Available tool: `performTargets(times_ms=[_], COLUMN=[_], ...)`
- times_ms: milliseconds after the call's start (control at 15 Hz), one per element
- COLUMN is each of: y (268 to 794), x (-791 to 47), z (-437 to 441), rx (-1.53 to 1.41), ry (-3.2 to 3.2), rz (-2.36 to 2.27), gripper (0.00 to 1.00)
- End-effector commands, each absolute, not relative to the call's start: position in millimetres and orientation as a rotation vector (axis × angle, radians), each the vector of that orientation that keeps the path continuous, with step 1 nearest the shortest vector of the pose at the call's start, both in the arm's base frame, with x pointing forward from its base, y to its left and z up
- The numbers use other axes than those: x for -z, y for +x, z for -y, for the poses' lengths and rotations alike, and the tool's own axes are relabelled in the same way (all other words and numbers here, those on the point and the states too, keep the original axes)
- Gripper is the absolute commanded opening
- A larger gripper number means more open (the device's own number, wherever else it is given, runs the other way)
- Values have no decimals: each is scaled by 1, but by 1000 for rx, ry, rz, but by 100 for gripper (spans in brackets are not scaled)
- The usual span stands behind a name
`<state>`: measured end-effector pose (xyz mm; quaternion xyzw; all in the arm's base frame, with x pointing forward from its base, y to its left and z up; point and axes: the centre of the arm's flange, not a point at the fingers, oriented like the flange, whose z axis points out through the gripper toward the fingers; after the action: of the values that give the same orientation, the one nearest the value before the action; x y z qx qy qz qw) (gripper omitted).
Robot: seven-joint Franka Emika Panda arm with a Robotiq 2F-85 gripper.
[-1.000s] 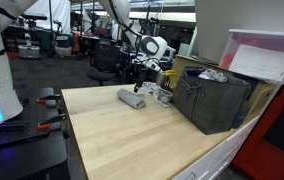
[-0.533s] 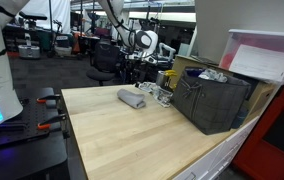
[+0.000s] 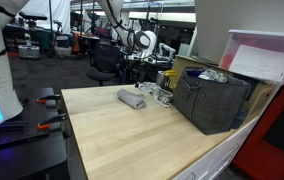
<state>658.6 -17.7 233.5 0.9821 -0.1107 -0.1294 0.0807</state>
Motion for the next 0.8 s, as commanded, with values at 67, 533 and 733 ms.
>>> performTargets(times_ms=[67, 533, 733], y=[671, 678, 675], x=[-225, -177, -155], z=[36, 15, 8], rx=[268, 215, 280], ry=[3085, 3187, 3170], rz=[171, -434, -621], gripper=[100, 100, 100])
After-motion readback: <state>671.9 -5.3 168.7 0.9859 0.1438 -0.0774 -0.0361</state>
